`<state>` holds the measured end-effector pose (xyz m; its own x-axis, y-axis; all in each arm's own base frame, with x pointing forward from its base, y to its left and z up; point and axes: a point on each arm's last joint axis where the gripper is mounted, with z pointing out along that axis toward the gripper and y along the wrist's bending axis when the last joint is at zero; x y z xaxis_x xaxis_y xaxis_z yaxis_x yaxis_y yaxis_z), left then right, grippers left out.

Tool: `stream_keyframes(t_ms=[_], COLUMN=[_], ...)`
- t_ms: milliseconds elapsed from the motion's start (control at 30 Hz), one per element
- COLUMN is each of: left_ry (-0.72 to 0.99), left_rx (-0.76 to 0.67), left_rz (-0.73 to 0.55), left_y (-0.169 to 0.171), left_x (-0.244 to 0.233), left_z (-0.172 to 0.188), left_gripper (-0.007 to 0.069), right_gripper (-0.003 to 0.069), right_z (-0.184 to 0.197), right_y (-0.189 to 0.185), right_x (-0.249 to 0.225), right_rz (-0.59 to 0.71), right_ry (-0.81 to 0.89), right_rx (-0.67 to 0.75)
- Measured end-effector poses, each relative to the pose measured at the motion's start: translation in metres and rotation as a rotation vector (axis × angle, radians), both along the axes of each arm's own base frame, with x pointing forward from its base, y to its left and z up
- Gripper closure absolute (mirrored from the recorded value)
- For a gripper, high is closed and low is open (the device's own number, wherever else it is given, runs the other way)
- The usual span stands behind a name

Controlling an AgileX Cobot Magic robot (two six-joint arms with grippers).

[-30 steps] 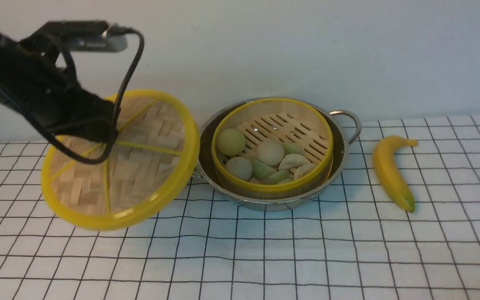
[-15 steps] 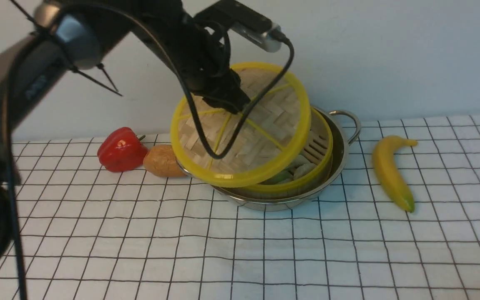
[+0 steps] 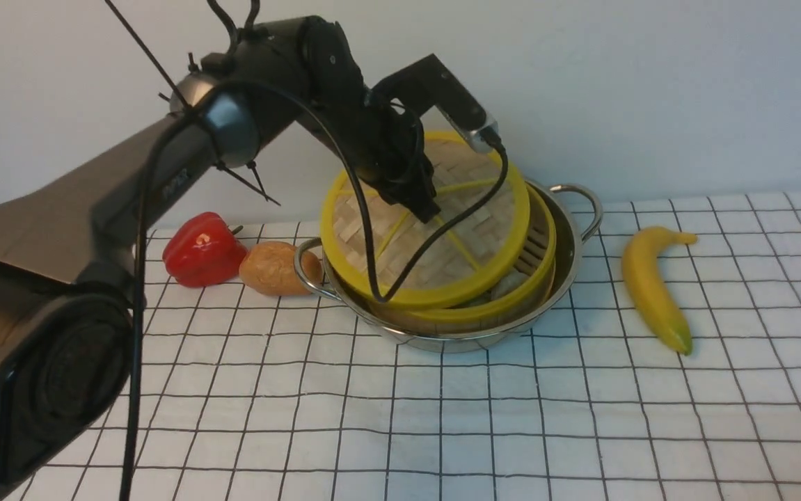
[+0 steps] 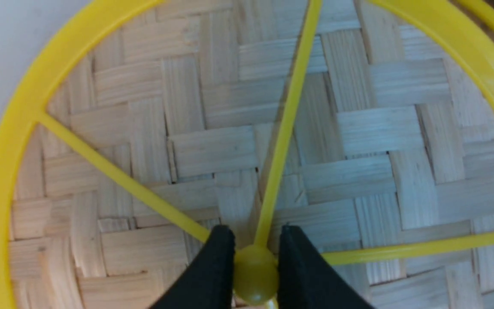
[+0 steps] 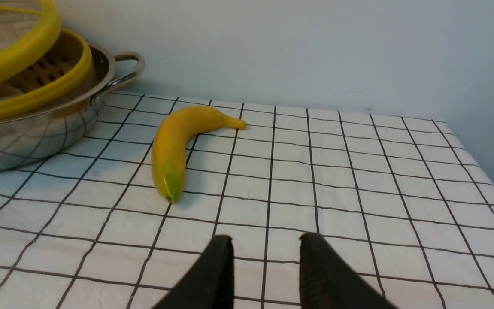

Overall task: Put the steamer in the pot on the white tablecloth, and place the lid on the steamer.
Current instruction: 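Place the yellow bamboo steamer lid onto the steamer in the pot with the left gripper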

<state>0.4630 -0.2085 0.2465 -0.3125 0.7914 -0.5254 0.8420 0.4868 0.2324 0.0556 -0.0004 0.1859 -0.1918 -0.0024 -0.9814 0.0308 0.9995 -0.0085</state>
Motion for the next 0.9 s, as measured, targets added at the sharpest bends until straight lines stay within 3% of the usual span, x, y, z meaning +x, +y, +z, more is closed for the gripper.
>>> stream_keyframes(t_ms=[300, 900], left_ry=[-0.053, -0.079], left_rx=[0.02, 0.012], left_rz=[-0.115, -0.093], left_y=[-0.026, -0.028], left_x=[-0.008, -0.001], left_z=[-0.002, -0.012], left_gripper=[0.0505, 0.0505], right_gripper=[0.0416, 0.0416], right_z=[0.0, 0.0], right_y=[0.0, 0.0], right_x=[0.0, 0.0], right_rz=[0.0, 0.0], right_ry=[0.0, 0.0], right_rx=[0.0, 0.0])
